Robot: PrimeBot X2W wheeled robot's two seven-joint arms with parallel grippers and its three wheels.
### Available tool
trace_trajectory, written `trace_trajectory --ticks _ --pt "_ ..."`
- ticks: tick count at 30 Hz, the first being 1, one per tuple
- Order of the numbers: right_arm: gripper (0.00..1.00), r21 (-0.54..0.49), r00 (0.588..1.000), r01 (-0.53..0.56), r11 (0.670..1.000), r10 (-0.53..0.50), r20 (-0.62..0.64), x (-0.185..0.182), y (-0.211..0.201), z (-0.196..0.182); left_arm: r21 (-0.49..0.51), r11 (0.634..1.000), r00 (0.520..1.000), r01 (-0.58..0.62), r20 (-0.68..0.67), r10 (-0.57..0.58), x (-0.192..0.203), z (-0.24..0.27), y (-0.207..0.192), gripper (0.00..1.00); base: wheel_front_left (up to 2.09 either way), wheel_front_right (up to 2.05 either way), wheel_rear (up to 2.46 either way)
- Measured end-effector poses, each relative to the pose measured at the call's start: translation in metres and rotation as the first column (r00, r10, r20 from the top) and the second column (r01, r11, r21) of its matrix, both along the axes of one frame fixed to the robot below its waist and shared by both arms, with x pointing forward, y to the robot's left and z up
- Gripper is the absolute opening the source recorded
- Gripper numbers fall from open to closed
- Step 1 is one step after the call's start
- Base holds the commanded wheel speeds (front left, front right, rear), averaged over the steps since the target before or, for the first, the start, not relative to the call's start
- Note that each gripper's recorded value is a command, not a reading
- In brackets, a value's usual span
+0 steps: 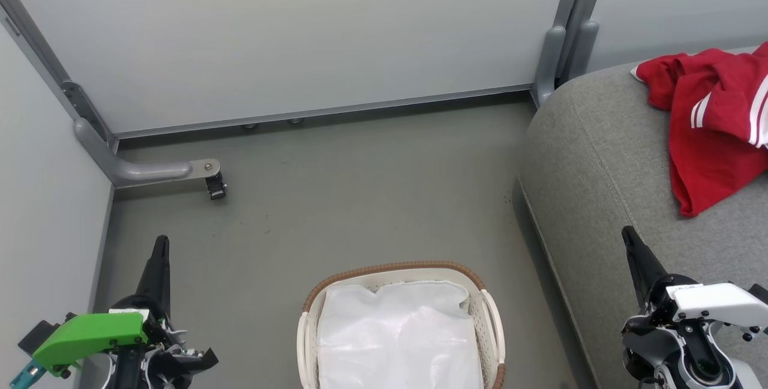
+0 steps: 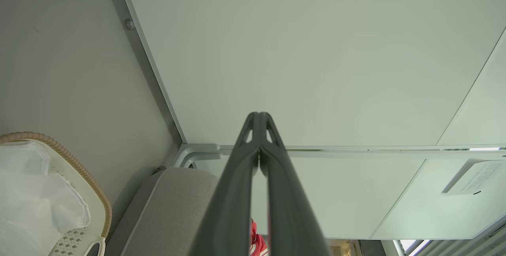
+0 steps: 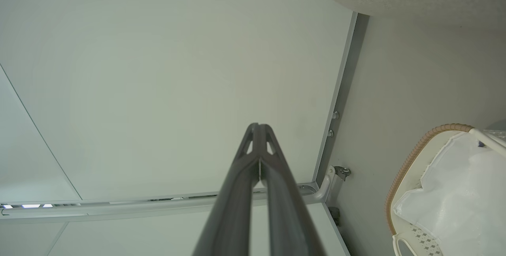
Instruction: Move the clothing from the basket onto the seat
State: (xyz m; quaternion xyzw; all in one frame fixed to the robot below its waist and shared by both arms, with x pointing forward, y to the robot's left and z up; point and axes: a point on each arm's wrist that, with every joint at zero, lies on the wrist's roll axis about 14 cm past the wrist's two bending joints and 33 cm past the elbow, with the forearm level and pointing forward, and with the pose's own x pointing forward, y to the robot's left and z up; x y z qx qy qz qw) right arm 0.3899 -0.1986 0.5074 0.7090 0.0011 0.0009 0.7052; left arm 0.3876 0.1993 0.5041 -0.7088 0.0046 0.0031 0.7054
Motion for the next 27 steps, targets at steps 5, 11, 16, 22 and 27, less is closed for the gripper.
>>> trace_trajectory --ticks 5,11,16,22,27 --pt "0.00 0.000 1.000 0.000 1.000 0.000 0.000 0.0000 0.0000 0.0000 0.000 1.000 1.000 0.000 0.000 0.000 0.0000 0.0000 0.0000 0.00 0.00 0.00 0.00" --pt "0.00 0.000 1.000 0.000 1.000 0.000 0.000 0.0000 0.0000 0.0000 0.000 1.000 1.000 0.000 0.000 0.000 0.0000 0.0000 0.0002 0.00 0.00 0.00 0.00" --pt "0.00 0.000 1.000 0.000 1.000 0.000 0.000 0.0000 0.0000 0.0000 0.000 1.000 1.000 -0.001 0.000 0.001 0.0000 0.0000 0.0003 0.00 0.00 0.00 0.00" --pt "0.00 0.000 1.000 0.000 1.000 0.000 0.000 0.0000 0.0000 0.0000 0.000 1.000 1.000 -0.001 0.000 0.001 0.0000 0.0000 0.0004 0.00 0.00 0.00 0.00" --pt "0.00 0.000 1.000 0.000 1.000 0.000 0.000 0.0000 0.0000 -0.0001 0.000 1.000 1.000 -0.001 0.000 0.001 0.0000 0.0000 0.0005 0.00 0.00 0.00 0.00"
